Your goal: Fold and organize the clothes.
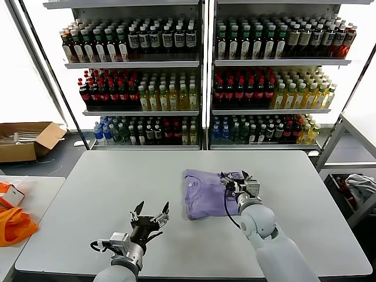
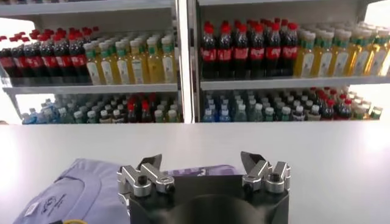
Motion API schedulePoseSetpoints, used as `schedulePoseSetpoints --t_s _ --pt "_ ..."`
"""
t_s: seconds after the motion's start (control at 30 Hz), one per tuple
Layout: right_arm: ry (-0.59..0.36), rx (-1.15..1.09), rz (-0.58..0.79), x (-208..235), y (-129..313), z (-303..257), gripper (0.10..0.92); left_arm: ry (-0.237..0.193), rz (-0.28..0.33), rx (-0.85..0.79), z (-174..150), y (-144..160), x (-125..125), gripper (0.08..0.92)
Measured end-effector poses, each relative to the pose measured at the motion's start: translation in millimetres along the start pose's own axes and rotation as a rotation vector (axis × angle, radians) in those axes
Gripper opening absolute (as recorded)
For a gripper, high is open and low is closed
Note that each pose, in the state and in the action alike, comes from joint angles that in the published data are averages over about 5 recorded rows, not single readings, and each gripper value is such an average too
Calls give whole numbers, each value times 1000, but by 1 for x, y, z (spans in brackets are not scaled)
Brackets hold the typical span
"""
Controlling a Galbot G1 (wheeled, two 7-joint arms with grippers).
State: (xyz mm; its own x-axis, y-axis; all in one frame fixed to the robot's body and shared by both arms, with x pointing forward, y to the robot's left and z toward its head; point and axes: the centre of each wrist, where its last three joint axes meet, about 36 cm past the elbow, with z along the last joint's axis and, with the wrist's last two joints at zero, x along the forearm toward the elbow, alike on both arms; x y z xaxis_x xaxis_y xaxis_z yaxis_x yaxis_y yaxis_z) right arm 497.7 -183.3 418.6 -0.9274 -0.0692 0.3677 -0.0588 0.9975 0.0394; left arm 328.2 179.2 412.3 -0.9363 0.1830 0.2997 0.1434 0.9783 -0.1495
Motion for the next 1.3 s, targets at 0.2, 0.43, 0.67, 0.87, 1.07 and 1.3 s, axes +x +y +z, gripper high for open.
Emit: schedulePoseSetpoints --t_s 0.2,0.43,0.67,0.87,1.07,1.3 --pt "26 -39 7 -9 2 5 823 19 7 7 6 -2 2 822" --pt "57 -72 9 -16 4 14 823 21 7 9 6 -1 4 823" --pt "79 -90 18 -17 4 23 823 28 13 12 8 -2 8 823" --pt "77 -97 19 -14 3 29 823 27 19 12 7 -2 10 822" --pt "13 -78 -4 1 4 25 823 31 22 15 8 -3 11 823" --pt "-63 0 -68 34 13 20 823 25 26 21 6 -5 12 823"
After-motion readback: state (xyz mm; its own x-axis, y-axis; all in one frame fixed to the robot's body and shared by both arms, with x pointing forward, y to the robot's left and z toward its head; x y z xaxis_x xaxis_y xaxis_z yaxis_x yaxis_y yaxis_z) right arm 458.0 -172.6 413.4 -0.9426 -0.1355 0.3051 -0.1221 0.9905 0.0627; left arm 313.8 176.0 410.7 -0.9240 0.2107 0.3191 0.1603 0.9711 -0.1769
